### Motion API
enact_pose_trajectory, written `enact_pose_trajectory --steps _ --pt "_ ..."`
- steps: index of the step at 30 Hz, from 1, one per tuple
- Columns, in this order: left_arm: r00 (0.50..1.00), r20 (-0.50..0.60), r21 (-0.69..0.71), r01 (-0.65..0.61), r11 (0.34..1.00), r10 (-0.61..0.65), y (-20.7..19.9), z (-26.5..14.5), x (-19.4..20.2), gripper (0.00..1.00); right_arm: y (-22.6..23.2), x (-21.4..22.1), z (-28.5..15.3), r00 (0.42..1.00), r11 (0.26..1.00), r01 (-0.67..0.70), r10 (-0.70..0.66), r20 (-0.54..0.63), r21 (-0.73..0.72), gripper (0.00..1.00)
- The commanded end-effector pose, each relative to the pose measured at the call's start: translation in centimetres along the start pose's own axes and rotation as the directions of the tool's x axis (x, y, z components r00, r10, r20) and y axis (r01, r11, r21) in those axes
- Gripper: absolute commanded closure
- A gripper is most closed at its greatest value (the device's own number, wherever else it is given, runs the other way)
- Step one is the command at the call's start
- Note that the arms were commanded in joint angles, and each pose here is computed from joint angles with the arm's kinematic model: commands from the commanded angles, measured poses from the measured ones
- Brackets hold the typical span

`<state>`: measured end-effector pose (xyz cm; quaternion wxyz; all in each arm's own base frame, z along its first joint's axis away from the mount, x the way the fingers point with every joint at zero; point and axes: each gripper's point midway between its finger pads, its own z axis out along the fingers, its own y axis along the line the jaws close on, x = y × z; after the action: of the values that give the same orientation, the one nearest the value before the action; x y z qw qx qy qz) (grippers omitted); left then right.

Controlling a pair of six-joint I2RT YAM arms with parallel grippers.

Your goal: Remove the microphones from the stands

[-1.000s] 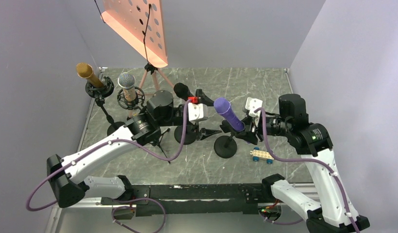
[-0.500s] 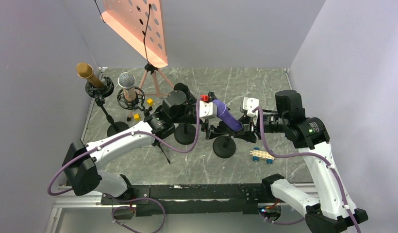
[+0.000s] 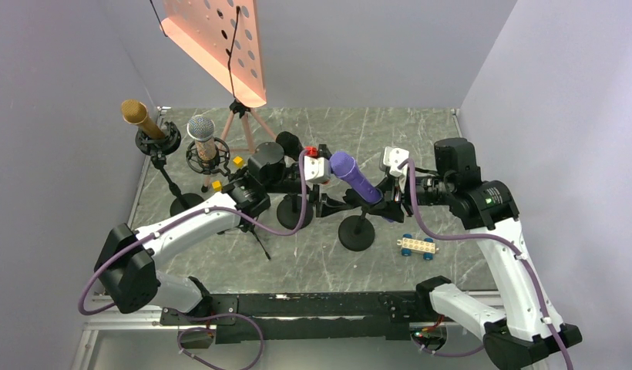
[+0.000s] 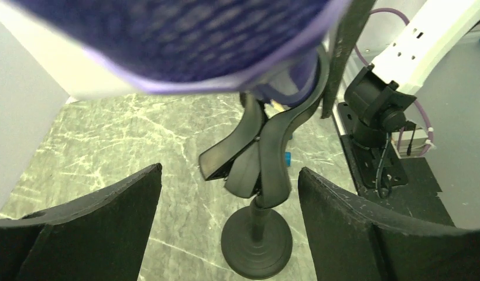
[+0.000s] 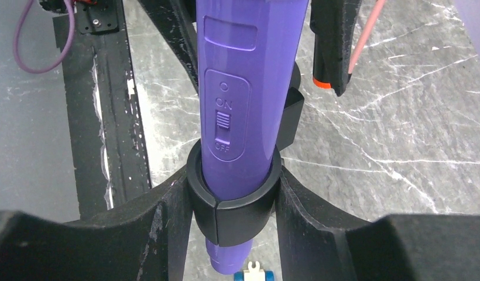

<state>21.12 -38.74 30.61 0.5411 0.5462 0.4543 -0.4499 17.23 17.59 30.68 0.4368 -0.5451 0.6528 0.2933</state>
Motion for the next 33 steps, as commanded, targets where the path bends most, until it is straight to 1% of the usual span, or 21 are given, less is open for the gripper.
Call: enact_pose_trajectory --steps 1,5,12,14,16,17,21,23,25,26,27,28,30,31,32,33 --pt "0.996 0.084 0.076 -0.049 0.996 0.042 -1.3 0.0 -2.6 0.11 -0.8 -1.9 -0.1 0.998 0.999 0.036 -0.037 0.05 0.013 1.0" --pt "0.994 0.1 0.08 -0.053 0.995 0.045 -1.1 0.4 -2.5 0.14 -1.0 -2.4 0.0 0.998 1.0 0.027 -0.027 0.054 0.004 1.0" --pt "0.993 0.103 0.105 -0.069 0.992 0.058 -1.1 0.9 -2.4 0.26 -1.5 -3.1 -0.1 0.998 1.0 0.018 -0.018 0.062 0.014 1.0" --pt "0.993 0.094 0.097 -0.079 0.992 0.069 -0.9 1.1 -2.1 0.26 -1.5 -3.3 -0.1 0.998 1.0 0.02 -0.021 0.067 0.011 1.0" --pt "0.993 0.082 0.084 -0.087 0.993 0.08 -0.8 1.3 -1.7 0.2 -1.4 -3.4 -0.2 0.997 1.0 0.027 -0.027 0.069 0.003 1.0" --pt "0.993 0.081 0.082 -0.093 0.992 0.086 -0.8 1.4 -1.5 0.19 -1.3 -3.4 -0.2 0.998 1.0 0.026 -0.025 0.066 -0.004 1.0" --pt "0.994 0.075 0.077 -0.091 0.993 0.085 -0.7 1.7 -1.2 0.31 -1.3 -3.3 -0.2 0.998 1.0 0.028 -0.028 0.06 -0.007 1.0" --pt "0.993 0.077 0.073 -0.092 0.993 0.087 -0.6 1.7 -1.2 0.38 -1.4 -3.2 -0.1 0.998 1.0 0.028 -0.028 0.058 -0.003 1.0" --pt "0.994 0.073 0.068 -0.09 0.994 0.085 -0.5 1.7 -1.1 0.48 -1.7 -3.2 -0.2 0.998 1.0 0.025 -0.026 0.056 0.012 1.0" --pt "0.994 0.069 0.066 -0.086 0.994 0.081 -0.5 1.7 -1.1 0.54 -2.0 -3.2 -0.2 0.998 0.999 0.018 -0.019 0.056 0.028 1.0" --pt "0.995 0.066 0.063 -0.083 0.995 0.078 -0.4 1.7 -1.0 0.61 -2.6 -3.3 -0.2 0.999 0.998 0.003 -0.007 0.054 0.061 0.94" --pt "0.996 0.061 0.062 -0.073 0.995 0.069 -0.4 1.7 -0.9 0.66 -3.1 -3.5 -0.4 0.998 0.995 -0.018 0.013 0.059 0.096 0.8" --pt "0.997 0.058 0.044 -0.058 0.997 0.056 -0.2 1.7 -0.9 0.7 -4.0 -5.0 -0.9 0.994 0.986 -0.059 0.043 0.103 0.156 0.44" --pt "0.997 0.057 0.035 -0.046 0.998 0.044 -0.1 1.7 -0.8 0.71 -4.2 -5.9 -1.3 0.991 0.983 -0.069 0.047 0.129 0.17 0.28" --pt "0.998 0.055 0.027 -0.04 0.999 0.038 0.0 1.7 -0.7 0.72 -4.1 -6.8 -1.5 0.987 0.983 -0.08 0.055 0.153 0.165 0.22" --pt "0.998 0.053 0.02 -0.034 0.999 0.033 0.1 1.7 -0.7 0.73 -4.0 -7.7 -1.6 0.983 0.985 -0.083 0.057 0.172 0.15 0.2"
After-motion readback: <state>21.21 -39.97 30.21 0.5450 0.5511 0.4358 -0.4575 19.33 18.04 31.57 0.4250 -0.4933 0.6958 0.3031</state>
